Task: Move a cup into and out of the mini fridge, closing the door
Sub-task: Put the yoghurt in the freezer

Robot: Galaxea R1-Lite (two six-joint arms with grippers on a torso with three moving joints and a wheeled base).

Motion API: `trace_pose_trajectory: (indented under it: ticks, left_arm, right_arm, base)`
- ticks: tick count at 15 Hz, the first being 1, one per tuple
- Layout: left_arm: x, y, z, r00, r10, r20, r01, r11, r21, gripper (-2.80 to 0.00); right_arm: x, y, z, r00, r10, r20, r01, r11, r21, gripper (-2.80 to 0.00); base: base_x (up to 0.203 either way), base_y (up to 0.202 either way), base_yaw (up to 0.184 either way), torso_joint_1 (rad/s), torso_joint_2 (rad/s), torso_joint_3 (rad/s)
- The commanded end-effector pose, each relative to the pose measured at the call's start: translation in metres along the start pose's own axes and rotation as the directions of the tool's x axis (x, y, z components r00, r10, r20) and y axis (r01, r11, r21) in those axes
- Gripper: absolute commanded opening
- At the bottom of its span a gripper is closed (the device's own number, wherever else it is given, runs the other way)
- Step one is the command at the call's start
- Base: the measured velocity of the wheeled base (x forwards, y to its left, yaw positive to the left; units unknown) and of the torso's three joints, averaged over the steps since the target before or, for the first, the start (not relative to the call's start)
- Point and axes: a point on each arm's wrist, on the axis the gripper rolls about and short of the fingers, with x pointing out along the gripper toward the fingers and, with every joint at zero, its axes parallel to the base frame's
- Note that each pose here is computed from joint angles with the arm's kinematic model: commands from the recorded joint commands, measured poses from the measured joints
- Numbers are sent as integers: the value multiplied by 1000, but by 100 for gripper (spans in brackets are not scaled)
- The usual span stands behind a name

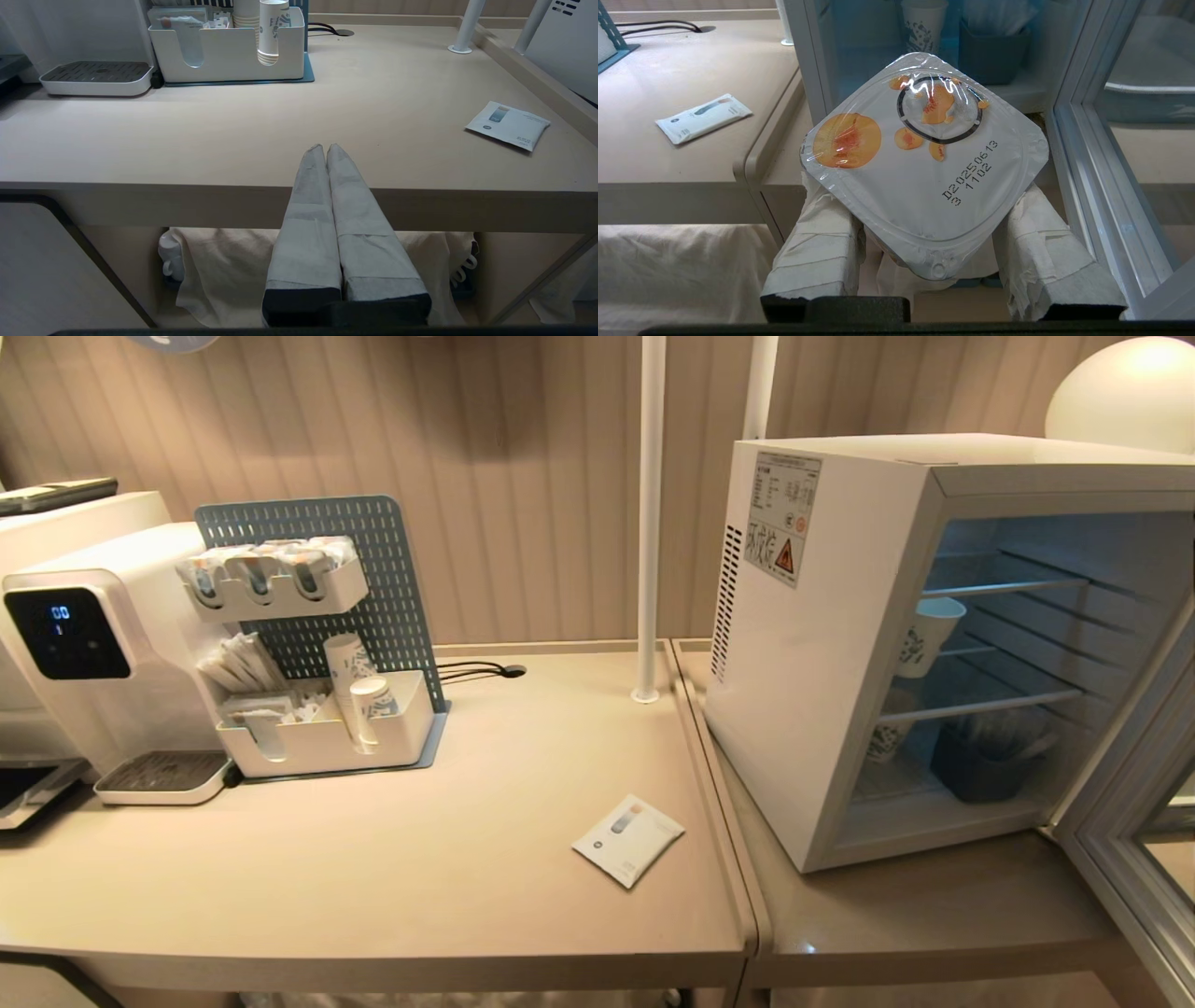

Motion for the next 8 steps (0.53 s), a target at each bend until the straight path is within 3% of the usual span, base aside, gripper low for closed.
trace_pose_trajectory:
  ticks: [1, 4, 6, 8]
  left_arm:
    - [0, 0, 0, 1000, 1, -3, -1, 1000, -1, -280]
    - [0, 0, 0, 1000, 1, -3, -1, 1000, -2, -280]
    - [0, 0, 0, 1000, 1, -3, -1, 1000, -2, -280]
    - [0, 0, 0, 1000, 1, -3, -1, 1000, -2, -280]
  right_arm:
    - [0, 0, 0, 1000, 5, -7, -5, 1000, -5, -280]
    - [1, 0, 6, 999, 12, -48, -13, 1000, -26, -280]
    - [1, -1, 43, 999, 26, -29, -24, 999, 44, -280]
    - [20, -2, 77, 992, 53, -116, -41, 993, 109, -280]
  base:
    - [0, 0, 0, 0, 0, 0]
    - [0, 0, 0, 0, 0, 0]
    - [0, 0, 0, 0, 0, 0]
    - [0, 0, 0, 0, 0, 0]
